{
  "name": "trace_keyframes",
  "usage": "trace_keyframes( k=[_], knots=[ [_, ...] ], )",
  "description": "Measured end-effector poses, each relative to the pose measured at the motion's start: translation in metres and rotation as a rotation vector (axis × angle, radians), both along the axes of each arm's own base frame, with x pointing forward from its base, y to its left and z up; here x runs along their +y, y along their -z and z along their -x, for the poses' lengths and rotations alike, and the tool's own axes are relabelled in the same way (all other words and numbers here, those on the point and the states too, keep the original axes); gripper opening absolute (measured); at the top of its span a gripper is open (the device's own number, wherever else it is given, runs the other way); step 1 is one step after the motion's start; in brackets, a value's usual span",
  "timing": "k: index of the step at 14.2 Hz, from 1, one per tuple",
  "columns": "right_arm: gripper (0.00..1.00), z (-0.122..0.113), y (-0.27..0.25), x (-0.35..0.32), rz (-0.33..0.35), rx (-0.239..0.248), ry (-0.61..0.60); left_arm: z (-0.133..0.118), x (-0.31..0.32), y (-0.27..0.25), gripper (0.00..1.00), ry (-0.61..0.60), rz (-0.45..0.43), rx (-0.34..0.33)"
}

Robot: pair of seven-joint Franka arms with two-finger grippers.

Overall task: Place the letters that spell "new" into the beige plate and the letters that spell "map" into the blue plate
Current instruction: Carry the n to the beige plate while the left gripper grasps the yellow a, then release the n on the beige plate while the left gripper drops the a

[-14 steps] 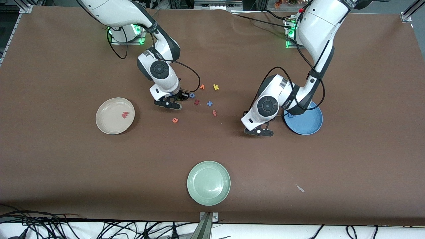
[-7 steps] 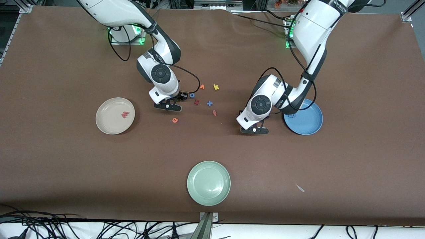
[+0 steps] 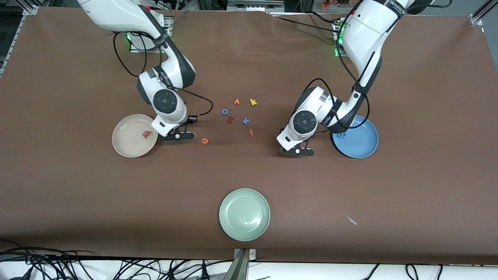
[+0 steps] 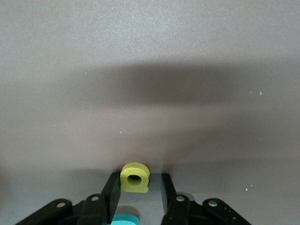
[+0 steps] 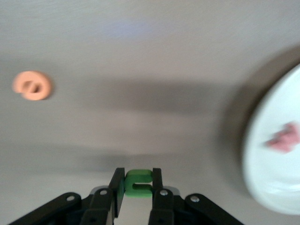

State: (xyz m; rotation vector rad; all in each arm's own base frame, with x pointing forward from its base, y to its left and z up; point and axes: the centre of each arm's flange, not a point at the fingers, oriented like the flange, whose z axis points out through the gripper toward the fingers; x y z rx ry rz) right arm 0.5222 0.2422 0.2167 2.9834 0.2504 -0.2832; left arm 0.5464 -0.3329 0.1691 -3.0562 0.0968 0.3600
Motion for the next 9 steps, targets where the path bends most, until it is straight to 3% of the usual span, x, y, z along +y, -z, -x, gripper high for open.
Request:
trace_keyframes(
  k=[2,6,9],
  knots=[
    [0.28,-0.015,-0.008,-0.034,-0.002,0.006,-0.085,0.0,0.0,-0.002,0.27,0.0,-0.002,0.001],
    [0.28,-0.037,-0.012,-0.1,0.0,0.03,-0.213,-0.003,0.015,-0.018,0.27,0.006,-0.048,0.043],
    [0.3,-0.043,-0.013,-0.127,0.0,0.042,-0.26,-0.009,0.044,-0.053,0.27,0.111,-0.135,0.088]
  ],
)
